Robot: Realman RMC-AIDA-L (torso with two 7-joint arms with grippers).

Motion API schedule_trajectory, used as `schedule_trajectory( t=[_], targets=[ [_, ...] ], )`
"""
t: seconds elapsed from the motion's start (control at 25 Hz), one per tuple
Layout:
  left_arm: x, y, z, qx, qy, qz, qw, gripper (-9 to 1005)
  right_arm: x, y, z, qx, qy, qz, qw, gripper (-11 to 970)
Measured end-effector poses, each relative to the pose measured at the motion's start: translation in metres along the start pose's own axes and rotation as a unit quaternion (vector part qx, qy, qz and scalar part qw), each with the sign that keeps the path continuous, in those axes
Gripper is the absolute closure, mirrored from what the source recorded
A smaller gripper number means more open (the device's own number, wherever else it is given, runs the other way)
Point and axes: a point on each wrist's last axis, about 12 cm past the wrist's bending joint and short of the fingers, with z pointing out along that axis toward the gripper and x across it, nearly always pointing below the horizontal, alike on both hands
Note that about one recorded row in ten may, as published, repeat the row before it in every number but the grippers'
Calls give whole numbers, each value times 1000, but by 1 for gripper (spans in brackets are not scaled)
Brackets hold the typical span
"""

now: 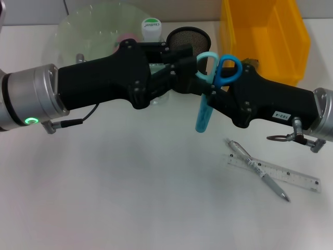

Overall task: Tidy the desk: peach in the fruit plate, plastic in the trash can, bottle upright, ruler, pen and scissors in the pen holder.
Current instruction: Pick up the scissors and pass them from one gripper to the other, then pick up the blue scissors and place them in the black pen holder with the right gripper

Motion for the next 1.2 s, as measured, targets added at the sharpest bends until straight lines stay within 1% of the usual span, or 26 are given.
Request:
schedule_trajectory(
  t=[0.32, 0.44, 0.56, 0.64, 0.72, 0.84, 0.88, 1.0, 1.04, 1.08, 1.2],
  targets=[
    [-4, 0, -11, -14, -14, 5, 1000, 795, 3, 2, -9, 17, -3, 0, 1000, 865],
    [-5, -1, -17, -19, -17, 9, 1000, 794, 1, -1, -18, 41, -17, -4, 999, 865],
    [-5, -2, -18, -22, -17, 12, 1000, 703, 0, -2, -22, 53, -24, -5, 998, 865],
    [-4, -4, -24, -29, -16, 23, 999, 642, -4, -5, -28, 69, -35, -11, 997, 865],
    [-4, -5, -25, -31, -16, 24, 999, 565, -6, -6, -30, 74, -39, -14, 996, 865],
    [-1, -8, -31, -42, -15, 26, 999, 449, -18, -11, -37, 90, -50, -27, 994, 865],
    [-1, -8, -31, -42, -15, 26, 999, 400, -18, -11, -37, 90, -50, -27, 994, 865],
    [0, -9, -32, -42, -15, 25, 999, 253, -29, -19, -39, 110, -52, -36, 992, 865],
    [0, -9, -32, -42, -15, 24, 999, 204, -37, -27, -37, 125, -47, -42, 990, 866],
    [0, -9, -32, -42, -15, 24, 999, 202, -37, -27, -37, 125, -47, -42, 990, 866],
    [5, -13, -35, -42, -11, 22, 999, 195, -49, -39, -30, 145, -33, -49, 988, 866]
  ],
)
